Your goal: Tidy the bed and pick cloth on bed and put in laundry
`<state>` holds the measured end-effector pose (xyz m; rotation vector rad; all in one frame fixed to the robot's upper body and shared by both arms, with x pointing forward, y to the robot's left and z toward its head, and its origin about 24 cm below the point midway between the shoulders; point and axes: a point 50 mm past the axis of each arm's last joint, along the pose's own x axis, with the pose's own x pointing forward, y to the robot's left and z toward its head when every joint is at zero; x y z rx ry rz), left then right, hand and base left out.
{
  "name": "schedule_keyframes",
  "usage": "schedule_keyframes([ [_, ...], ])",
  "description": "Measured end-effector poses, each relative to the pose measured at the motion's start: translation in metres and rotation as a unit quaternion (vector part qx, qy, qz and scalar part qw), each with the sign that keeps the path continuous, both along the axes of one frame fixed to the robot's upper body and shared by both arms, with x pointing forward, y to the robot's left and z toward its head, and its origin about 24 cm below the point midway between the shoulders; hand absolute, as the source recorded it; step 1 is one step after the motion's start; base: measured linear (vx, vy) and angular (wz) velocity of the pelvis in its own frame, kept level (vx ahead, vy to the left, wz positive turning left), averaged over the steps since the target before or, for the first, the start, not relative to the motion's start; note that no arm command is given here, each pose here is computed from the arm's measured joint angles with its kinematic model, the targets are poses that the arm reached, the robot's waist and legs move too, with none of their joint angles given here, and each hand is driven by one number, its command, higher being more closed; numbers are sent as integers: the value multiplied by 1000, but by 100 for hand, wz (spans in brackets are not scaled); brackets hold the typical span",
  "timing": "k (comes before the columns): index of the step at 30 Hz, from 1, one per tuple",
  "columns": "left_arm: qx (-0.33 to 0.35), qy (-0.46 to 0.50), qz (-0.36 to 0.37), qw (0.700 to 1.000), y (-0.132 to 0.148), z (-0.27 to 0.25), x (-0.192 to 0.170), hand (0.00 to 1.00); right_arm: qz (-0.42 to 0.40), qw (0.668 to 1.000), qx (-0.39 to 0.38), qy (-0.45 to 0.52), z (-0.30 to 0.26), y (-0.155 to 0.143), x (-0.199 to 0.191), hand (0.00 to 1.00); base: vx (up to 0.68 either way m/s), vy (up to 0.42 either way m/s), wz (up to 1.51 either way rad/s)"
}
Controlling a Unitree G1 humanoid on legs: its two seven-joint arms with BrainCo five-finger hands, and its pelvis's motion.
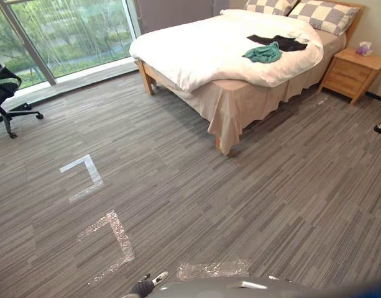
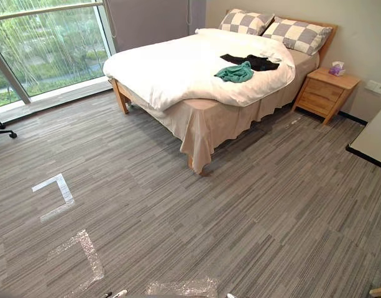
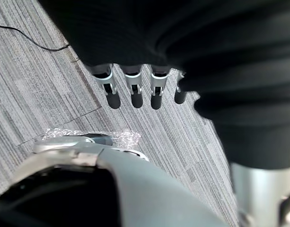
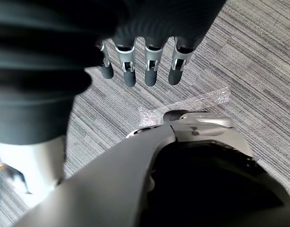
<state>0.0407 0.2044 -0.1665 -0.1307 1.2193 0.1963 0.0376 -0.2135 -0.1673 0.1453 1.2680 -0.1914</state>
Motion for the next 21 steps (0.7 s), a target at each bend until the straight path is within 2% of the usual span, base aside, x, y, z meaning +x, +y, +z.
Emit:
schedule_keyframes([
  [21, 9, -10, -7, 1000, -1, 0, 1, 0, -3, 1000, 0, -9, 0, -1, 4, 0, -13, -27, -1],
])
